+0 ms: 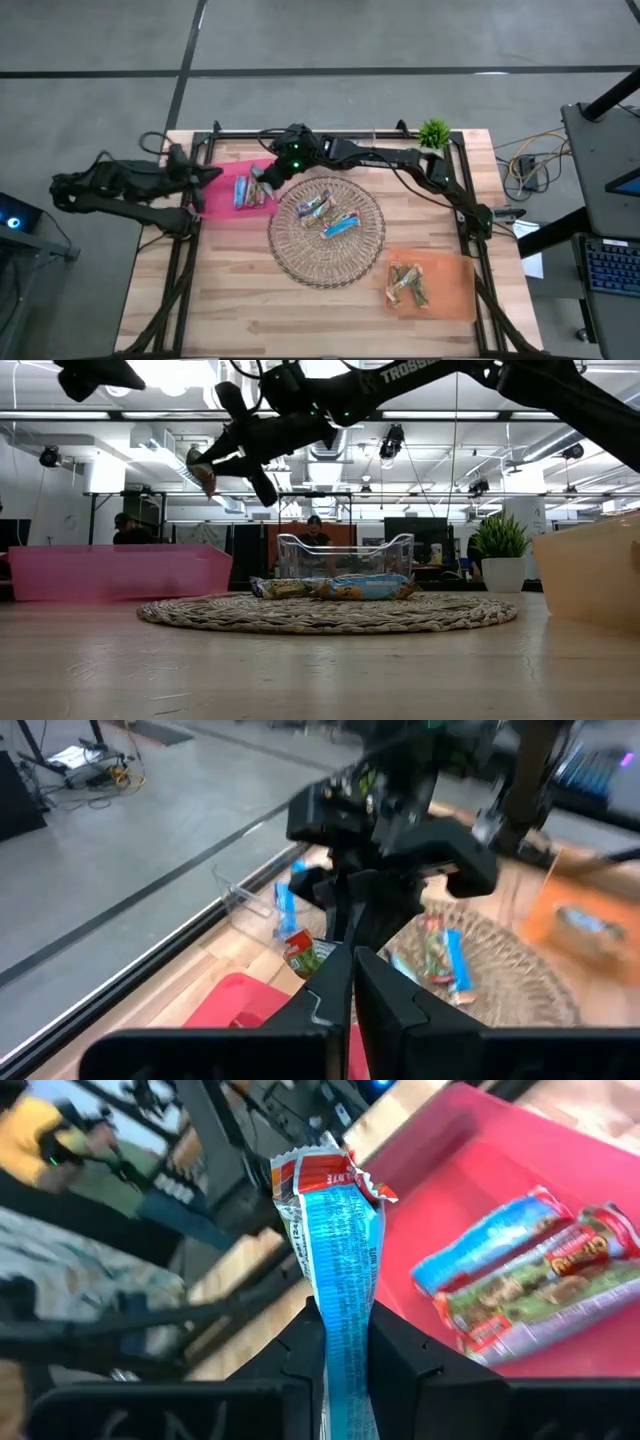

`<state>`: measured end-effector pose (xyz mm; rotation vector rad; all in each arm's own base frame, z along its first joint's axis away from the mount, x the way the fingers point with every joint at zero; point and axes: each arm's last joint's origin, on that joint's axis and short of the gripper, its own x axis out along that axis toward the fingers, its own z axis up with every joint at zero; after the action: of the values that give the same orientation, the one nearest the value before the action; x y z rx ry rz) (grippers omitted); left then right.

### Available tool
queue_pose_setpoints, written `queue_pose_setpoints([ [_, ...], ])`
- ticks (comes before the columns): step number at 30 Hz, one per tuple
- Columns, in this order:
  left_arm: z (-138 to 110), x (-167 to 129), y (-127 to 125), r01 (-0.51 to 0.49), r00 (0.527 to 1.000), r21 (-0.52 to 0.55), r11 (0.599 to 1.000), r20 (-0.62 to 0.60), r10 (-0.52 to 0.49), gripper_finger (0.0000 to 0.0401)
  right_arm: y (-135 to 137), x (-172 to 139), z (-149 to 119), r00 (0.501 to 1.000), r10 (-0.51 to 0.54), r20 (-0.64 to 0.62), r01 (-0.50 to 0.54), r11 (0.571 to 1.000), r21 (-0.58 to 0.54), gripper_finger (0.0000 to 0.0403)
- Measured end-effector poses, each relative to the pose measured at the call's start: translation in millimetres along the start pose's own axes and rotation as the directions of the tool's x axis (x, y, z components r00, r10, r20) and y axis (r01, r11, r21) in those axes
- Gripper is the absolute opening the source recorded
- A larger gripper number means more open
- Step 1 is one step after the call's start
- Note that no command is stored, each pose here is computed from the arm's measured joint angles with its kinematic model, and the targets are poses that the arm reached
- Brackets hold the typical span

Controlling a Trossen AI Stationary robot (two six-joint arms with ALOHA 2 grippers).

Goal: Pick and place Granola Bars by type
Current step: Put the red granola bar into the red bin

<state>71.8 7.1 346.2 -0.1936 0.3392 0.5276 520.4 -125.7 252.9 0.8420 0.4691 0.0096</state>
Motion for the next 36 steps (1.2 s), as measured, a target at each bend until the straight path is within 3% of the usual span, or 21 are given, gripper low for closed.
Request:
queue_pose_setpoints([
  [5,-1.0,-11.4,8.8,0.008,0.999,-0.023,1.0,0.038,-0.008,0.0,-0.8,1.5,6.9,0.997,0.03,0.075,-0.038,0.994,0.106,0.0047],
  [12,-2.6,-16.6,13.1,0.016,0.998,-0.023,1.0,0.056,-0.014,0.0,-4.2,-0.3,13.2,0.981,-0.049,0.185,-0.01,0.953,0.304,0.0047],
  [22,-2.7,-16.4,13.0,0.016,0.998,-0.005,1.0,0.055,-0.016,0.0,-13.4,2.9,12.3,0.965,-0.123,0.232,0.009,0.898,0.439,0.0043],
  [29,-2.7,-16.4,13.0,0.016,0.998,-0.006,1.0,0.055,-0.016,0.0,-41.1,28.6,-3.8,0.97,-0.133,0.202,0.001,0.838,0.546,0.0043],
  [36,-2.7,-16.4,13.0,0.017,0.998,-0.013,1.0,0.055,-0.016,0.0,-41.9,30.2,-2.3,0.968,-0.113,0.223,-0.028,0.838,0.545,0.0043],
])
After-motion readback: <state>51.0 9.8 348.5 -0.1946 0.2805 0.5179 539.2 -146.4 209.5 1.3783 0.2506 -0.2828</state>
